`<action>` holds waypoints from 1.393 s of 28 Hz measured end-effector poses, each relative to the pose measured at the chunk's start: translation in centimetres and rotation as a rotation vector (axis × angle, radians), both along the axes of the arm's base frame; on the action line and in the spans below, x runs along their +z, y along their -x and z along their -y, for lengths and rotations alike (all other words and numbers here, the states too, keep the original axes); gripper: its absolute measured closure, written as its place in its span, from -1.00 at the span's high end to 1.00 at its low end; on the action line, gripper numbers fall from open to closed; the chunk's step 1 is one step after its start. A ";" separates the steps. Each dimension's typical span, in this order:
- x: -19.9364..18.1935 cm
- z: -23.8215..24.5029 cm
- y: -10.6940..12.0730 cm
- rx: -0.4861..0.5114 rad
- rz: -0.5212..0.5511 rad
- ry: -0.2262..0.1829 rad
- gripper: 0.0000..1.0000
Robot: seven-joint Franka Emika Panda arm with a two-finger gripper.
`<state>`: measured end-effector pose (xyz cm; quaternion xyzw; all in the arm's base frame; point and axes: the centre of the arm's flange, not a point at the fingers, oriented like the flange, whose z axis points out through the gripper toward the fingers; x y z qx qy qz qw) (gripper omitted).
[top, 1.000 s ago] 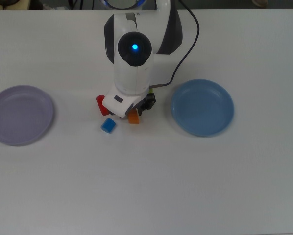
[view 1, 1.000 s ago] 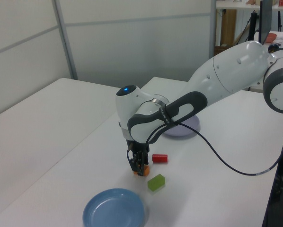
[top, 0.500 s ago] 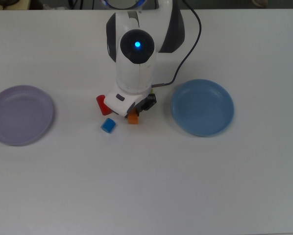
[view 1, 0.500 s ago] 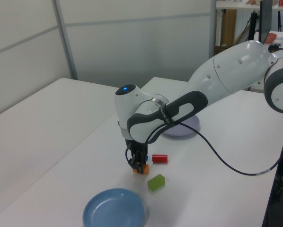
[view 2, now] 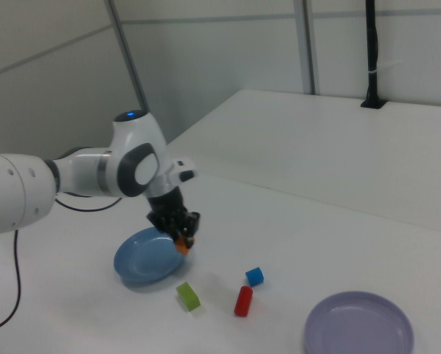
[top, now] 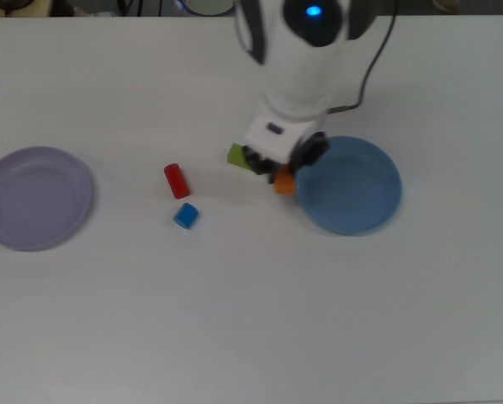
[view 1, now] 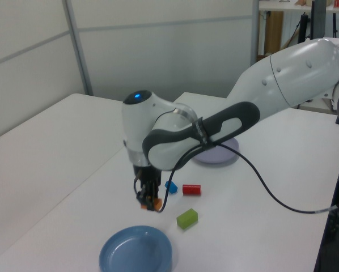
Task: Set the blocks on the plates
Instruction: 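Carry the orange block over the light blue plate and release it, then move the gripper to the green block and lower onto it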
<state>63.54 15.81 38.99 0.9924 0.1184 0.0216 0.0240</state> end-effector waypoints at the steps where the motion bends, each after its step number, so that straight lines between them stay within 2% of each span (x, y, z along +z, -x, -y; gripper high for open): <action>1: -0.1 -1.1 0.3 0.009 -0.001 -0.001 -0.32; 8: -2.2 -6.8 1.6 0.072 -0.028 0.003 -0.32; 13: -4.1 -8.0 0.8 0.083 -0.038 0.000 -0.32; 19: -5.4 -9.2 0.1 0.097 -0.009 -0.024 -0.32; 23: -5.6 -9.7 0.1 0.101 -0.013 -0.027 -0.11; 25: -5.6 -9.7 0.1 0.101 -0.011 -0.027 0.04; 26: -5.5 -9.7 0.1 0.101 -0.011 -0.027 0.19; 28: -5.5 -9.7 0.1 0.101 -0.012 -0.027 0.30; 29: -5.5 -9.7 0.1 0.101 -0.011 -0.026 0.44; 32: -5.1 -9.5 0.0 0.109 -0.012 -0.020 0.64; 35: -4.4 -8.6 0.3 0.173 -0.051 0.006 0.84; 36: -4.0 -7.9 0.5 0.221 -0.074 0.017 0.97; 39: -2.7 -5.7 0.6 0.338 -0.120 0.034 1.00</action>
